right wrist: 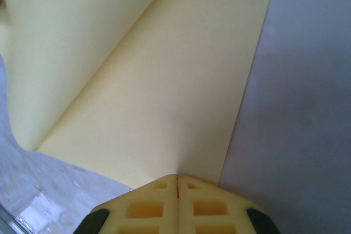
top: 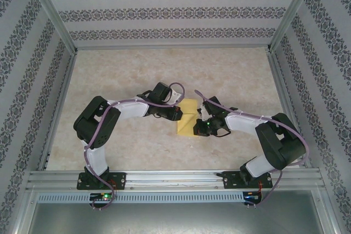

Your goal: Fold a paper plane with a square sheet of paper (fold left side to right side)

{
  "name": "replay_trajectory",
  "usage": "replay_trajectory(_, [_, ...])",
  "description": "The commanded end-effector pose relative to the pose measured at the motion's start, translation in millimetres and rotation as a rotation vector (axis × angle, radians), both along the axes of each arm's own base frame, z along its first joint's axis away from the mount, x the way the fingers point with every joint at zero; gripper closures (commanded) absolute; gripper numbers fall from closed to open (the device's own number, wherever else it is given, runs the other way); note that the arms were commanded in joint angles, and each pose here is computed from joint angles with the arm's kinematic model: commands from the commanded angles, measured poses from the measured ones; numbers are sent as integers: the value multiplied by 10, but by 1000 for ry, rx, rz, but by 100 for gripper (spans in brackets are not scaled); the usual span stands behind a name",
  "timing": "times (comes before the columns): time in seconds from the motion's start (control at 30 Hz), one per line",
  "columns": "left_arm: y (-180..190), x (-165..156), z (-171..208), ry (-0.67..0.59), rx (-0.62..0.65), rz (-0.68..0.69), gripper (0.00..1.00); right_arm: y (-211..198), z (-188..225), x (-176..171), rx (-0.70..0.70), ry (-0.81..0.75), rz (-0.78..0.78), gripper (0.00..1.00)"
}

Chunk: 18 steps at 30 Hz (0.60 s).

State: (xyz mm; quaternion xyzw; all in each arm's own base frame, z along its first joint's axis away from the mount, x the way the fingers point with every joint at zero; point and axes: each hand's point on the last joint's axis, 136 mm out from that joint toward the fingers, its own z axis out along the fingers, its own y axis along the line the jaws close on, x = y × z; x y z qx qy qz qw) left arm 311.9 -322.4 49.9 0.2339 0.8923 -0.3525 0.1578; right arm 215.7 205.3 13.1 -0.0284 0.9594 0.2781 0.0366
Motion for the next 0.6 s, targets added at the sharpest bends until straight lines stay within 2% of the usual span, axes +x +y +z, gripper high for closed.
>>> replay_trajectory(0.0, [4, -13, -55, 22, 10, -32, 100, -175, -172, -95, -110, 37, 17, 100])
replay_trajectory(0.57, [-23, -14, -175, 46, 23, -58, 100, -174, -141, -41, -106, 26, 20, 100])
